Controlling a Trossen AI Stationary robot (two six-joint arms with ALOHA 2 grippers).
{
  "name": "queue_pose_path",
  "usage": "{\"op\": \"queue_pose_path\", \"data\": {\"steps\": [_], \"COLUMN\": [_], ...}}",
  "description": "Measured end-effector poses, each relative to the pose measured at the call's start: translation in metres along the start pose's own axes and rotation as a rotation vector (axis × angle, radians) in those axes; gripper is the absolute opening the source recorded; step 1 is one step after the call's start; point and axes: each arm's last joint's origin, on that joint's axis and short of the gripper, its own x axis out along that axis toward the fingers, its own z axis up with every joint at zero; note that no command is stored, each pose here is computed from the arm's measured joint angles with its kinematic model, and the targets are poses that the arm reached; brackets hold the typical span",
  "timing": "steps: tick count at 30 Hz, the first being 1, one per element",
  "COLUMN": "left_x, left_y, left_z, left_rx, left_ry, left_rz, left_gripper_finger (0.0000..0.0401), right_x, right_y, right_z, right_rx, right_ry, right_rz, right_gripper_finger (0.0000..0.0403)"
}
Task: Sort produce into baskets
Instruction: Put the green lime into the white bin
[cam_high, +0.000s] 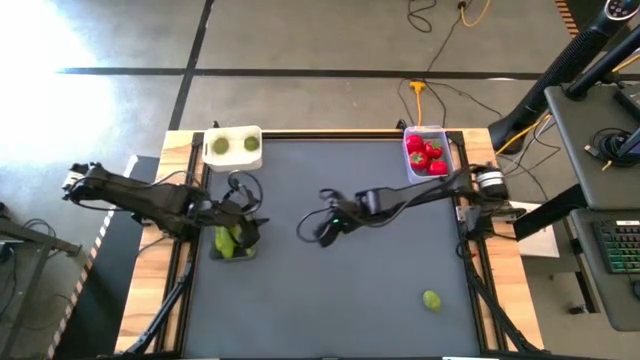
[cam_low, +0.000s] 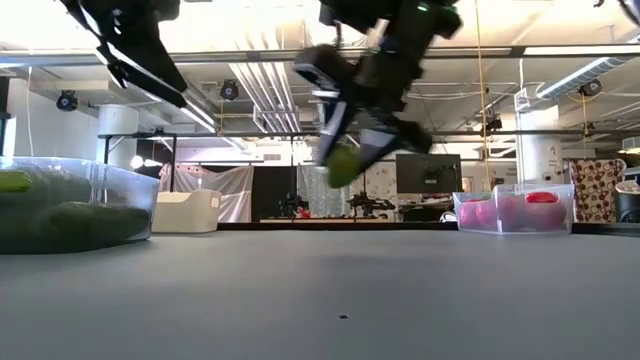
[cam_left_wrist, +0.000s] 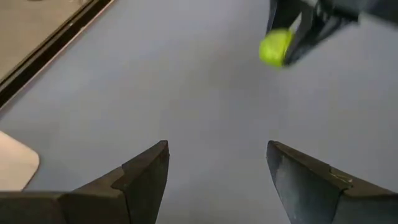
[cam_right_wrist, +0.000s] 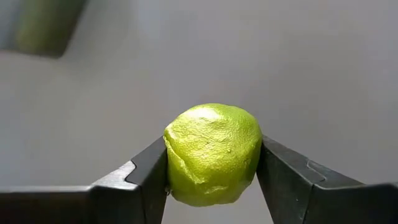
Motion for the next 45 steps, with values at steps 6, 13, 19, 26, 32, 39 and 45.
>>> {"op": "queue_pose_path", "data": {"steps": [6, 13, 19, 26, 32, 39, 45], "left_x": [-0.017, -0.036, -0.04, -0.032, -0.027, -0.02, -0.014], "left_y": [0.003, -0.007, -0.026, -0.045, -0.05, -0.053, -0.059], "left_z": [-0.006, -0.014, -0.025, -0.03, -0.029, -0.03, -0.028], "left_rx": [-0.088, -0.158, -0.133, -0.113, -0.112, -0.104, -0.012], "left_ry": [0.019, 0.024, 0.076, 0.048, 0.026, 0.005, -0.036], "left_rz": [-0.153, -0.28, -0.346, -0.321, -0.296, -0.244, -0.236], "left_gripper_finger": [0.0253, 0.0253, 0.0253, 0.0253, 0.0253, 0.0253, 0.0253], "right_x": [0.034, 0.068, 0.087, 0.095, 0.08, 0.013, -0.038], "right_y": [0.037, 0.047, 0.05, 0.051, 0.06, 0.071, 0.092], "right_z": [0.016, 0.021, 0.021, 0.022, 0.031, 0.027, 0.011], "right_rx": [-0.177, -0.341, -0.453, -0.494, -0.474, -0.464, -0.449], "right_ry": [-0.017, 0.109, 0.19, 0.28, 0.268, 0.409, 0.264], "right_rz": [0.028, -0.1, -0.168, -0.24, -0.236, -0.386, -0.39], "right_gripper_finger": [0.0206, 0.0202, 0.0209, 0.0234, 0.0282, 0.0329, 0.0344]}}
